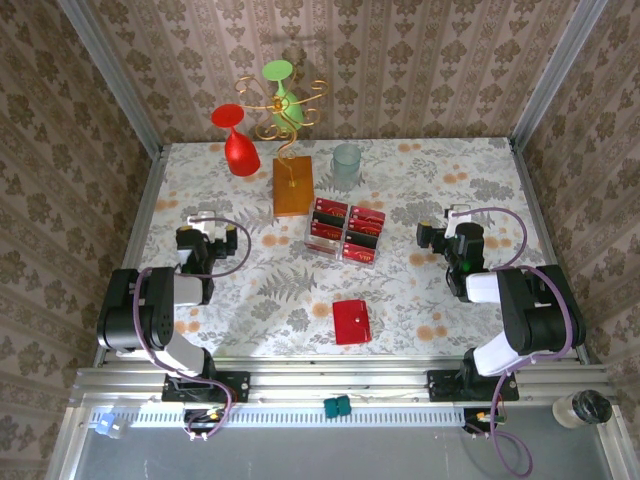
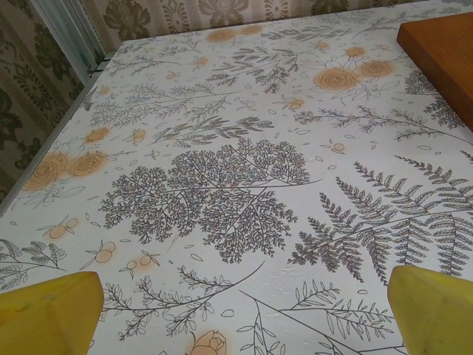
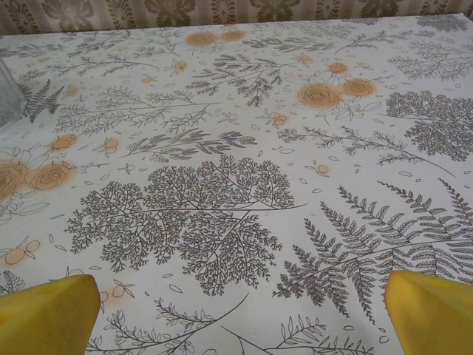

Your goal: Put the credit cards into the card holder

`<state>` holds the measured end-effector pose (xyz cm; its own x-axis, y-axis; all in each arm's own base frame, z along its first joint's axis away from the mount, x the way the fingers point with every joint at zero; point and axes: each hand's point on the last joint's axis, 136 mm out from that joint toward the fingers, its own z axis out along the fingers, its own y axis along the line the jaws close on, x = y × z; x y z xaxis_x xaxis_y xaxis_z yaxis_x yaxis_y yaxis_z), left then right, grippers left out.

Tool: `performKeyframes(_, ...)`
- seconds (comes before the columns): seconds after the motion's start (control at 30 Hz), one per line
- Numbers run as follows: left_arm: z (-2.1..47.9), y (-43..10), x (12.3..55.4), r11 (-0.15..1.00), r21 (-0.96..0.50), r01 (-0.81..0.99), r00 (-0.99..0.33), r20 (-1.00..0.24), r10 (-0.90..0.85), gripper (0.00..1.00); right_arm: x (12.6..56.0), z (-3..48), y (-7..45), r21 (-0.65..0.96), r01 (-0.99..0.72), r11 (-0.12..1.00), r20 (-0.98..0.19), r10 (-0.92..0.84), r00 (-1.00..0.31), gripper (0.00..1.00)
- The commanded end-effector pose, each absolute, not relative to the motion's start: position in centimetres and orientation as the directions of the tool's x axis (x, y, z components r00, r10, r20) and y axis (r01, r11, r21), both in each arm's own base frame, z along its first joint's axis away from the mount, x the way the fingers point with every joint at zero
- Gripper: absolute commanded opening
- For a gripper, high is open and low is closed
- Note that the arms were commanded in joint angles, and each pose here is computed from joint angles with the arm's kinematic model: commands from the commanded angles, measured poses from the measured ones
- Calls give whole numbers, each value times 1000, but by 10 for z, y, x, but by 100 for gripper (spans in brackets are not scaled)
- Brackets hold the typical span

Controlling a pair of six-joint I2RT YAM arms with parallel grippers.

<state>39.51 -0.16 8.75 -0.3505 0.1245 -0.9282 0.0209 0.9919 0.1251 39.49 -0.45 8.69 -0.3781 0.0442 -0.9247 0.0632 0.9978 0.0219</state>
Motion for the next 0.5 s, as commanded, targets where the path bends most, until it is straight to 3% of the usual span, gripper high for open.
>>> performKeyframes(0.0, 95, -2, 401, 994, 105, 24, -332, -937, 107, 100, 401, 96, -4, 16, 48, 999, -935, 32, -354, 100)
performKeyframes(0.33, 122, 7, 394, 996, 86, -19, -313, -947, 75, 100, 396, 137, -19, 16, 142, 990, -932, 67, -357, 100)
performKeyframes(0.47, 139, 10, 390, 997, 68, -39, -338, -940, 51, 100, 389, 162, -35, 122, 300, 946, -883, 242, -402, 100)
